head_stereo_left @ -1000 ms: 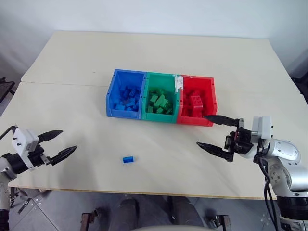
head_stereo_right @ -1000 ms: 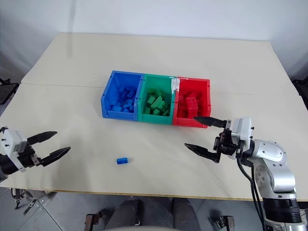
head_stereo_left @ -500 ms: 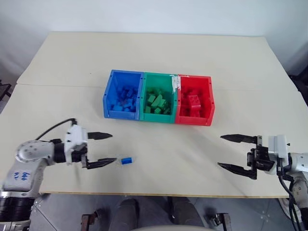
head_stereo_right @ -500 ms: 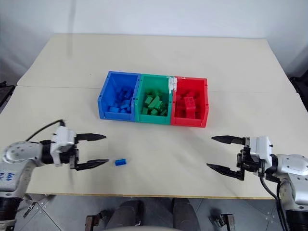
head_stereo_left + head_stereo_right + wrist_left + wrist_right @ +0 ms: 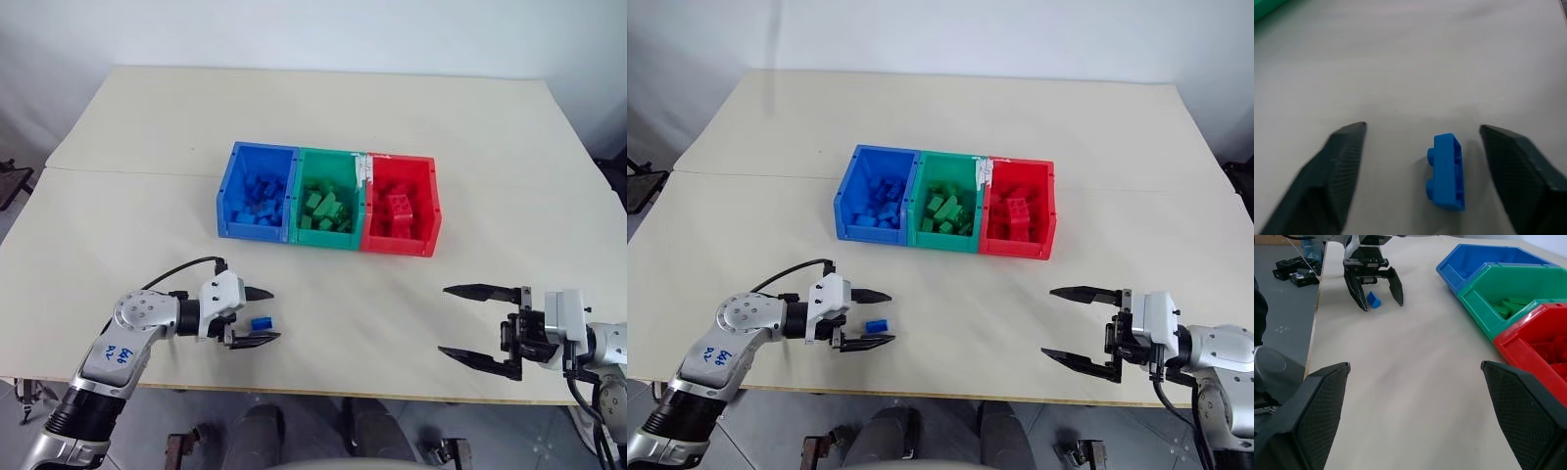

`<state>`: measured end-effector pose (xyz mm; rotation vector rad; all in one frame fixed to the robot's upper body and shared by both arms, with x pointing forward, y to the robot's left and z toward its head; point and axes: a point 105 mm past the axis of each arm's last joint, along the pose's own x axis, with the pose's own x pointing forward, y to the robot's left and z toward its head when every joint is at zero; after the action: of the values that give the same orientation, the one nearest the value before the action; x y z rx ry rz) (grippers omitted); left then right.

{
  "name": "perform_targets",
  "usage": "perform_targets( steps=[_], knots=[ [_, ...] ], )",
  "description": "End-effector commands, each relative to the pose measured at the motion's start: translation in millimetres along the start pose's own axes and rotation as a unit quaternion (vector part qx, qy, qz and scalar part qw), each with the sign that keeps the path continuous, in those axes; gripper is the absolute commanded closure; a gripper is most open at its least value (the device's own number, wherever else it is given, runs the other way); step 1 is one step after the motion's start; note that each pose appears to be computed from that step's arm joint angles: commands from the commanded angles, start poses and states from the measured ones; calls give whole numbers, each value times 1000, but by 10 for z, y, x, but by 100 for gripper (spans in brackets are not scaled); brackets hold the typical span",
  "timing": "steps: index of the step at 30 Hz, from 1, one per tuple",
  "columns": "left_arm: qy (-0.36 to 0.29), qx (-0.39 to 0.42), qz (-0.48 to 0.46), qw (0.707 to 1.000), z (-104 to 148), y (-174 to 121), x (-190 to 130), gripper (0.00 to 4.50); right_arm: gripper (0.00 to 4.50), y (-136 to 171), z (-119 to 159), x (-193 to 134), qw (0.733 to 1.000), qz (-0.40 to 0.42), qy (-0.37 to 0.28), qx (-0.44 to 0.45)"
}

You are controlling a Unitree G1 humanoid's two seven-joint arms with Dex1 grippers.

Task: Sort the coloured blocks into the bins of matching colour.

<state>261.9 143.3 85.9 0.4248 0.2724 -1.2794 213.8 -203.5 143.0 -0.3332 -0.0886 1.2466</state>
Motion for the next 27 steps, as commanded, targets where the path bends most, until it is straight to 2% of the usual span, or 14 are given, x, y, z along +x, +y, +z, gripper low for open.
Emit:
perform_targets(
  steps=[1,5,8,12,17,21,25,27],
  knots=[
    [27,-1,-27,999,-122,-89,1,203,0,-11,65,5,1000,-6,-9,-9],
    [32,-9,-14,999,-182,-45,-34,324,0,-31,80,31,1000,-6,-11,-11],
    [-3,-20,10,1000,-111,42,-48,398,0,-59,122,98,1000,-8,-23,-15],
    [-73,-29,64,995,156,311,-128,399,0,-132,234,224,998,-26,-57,-14],
    [-153,-24,137,978,674,811,-266,399,0,-335,402,369,993,-65,-101,-19],
    [-167,-16,212,963,890,1241,-269,399,0,-496,460,407,988,-101,-120,-18],
    [-164,-12,272,948,1021,1584,-243,399,0,-505,448,435,988,-102,-117,-20],
    [-160,-11,280,947,1039,1648,-224,329,0,-497,444,437,988,-103,-117,-18]
  ],
)
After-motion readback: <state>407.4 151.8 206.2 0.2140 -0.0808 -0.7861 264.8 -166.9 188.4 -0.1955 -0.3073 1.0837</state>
